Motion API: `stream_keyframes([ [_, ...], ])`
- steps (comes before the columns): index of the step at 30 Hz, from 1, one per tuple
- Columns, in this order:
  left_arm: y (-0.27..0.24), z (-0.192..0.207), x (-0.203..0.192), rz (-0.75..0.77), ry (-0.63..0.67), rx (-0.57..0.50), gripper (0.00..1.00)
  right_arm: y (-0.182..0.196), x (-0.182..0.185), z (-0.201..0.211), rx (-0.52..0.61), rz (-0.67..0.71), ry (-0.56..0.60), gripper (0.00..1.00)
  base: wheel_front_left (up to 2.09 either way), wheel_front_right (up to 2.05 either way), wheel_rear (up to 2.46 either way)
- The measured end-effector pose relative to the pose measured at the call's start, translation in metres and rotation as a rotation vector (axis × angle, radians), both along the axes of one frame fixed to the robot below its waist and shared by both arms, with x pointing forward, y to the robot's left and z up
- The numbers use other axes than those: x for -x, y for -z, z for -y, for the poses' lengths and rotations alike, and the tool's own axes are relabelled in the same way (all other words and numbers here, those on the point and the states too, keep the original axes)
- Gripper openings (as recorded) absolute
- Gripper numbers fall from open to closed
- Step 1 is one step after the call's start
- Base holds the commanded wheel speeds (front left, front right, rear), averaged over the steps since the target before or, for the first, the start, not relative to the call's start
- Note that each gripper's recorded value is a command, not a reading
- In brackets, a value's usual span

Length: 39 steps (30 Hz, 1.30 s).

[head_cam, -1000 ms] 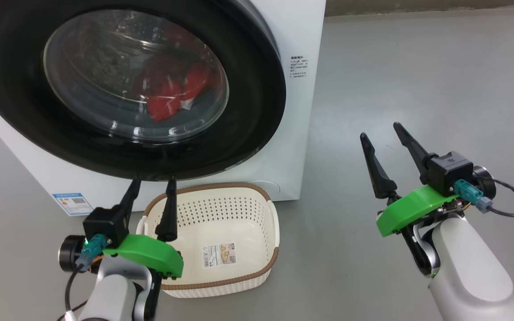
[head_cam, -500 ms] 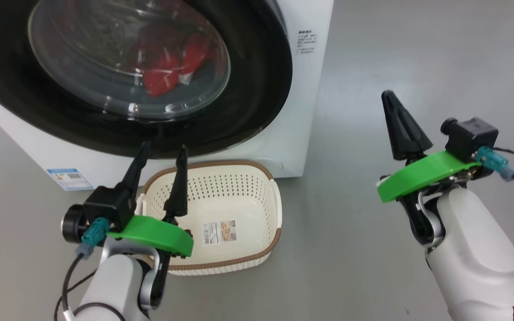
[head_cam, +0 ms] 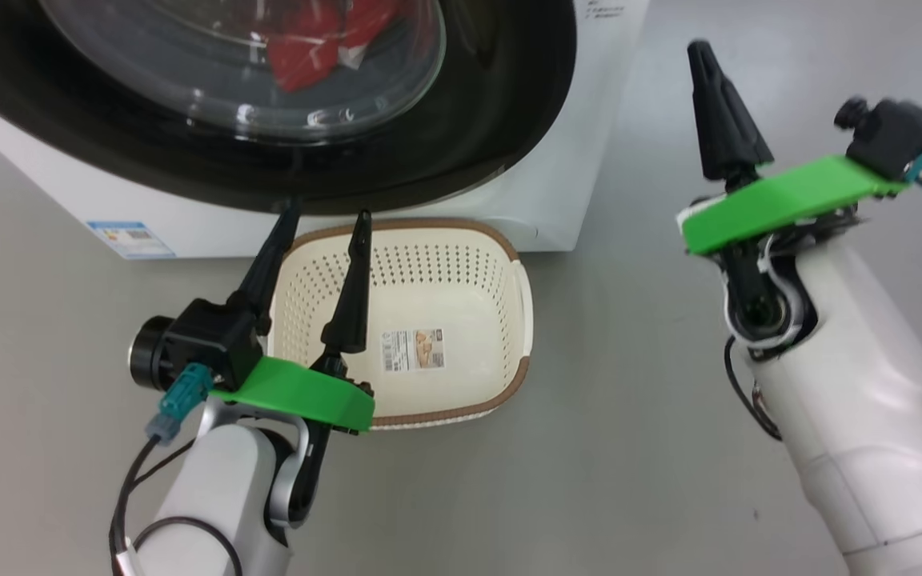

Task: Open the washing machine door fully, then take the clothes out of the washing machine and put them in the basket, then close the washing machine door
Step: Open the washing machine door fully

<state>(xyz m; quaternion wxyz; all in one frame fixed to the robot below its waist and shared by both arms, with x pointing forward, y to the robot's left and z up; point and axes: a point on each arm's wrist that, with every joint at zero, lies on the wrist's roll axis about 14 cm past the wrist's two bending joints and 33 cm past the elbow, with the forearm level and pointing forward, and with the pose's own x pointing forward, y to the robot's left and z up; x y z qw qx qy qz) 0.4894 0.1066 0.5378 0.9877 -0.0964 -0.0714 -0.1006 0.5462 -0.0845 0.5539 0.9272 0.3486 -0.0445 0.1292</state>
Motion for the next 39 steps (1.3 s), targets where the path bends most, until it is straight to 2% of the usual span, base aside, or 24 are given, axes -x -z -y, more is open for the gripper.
stream_keyframes([
  [10, 0.014, -0.007, -0.014, -0.01, -0.011, -0.004, 1.0, 0.006, -0.042, -0.015, -0.322, -0.147, -0.152, 0.0, 0.0, 0.0, 0.0],
  [20, 0.023, -0.03, -0.012, -0.025, -0.073, -0.029, 1.0, 0.019, -0.062, -0.038, -0.563, -0.313, -0.363, 0.0, 0.0, 0.0, 0.0],
  [35, 0.043, -0.043, -0.011, -0.07, -0.105, -0.052, 1.0, 0.03, -0.082, -0.061, -0.652, -0.389, -0.509, 0.0, 0.0, 0.0, 0.0],
  [39, 0.049, -0.043, -0.012, -0.084, -0.106, -0.053, 1.0, 0.03, -0.09, -0.062, -0.652, -0.389, -0.512, 0.0, 0.0, 0.0, 0.0],
])
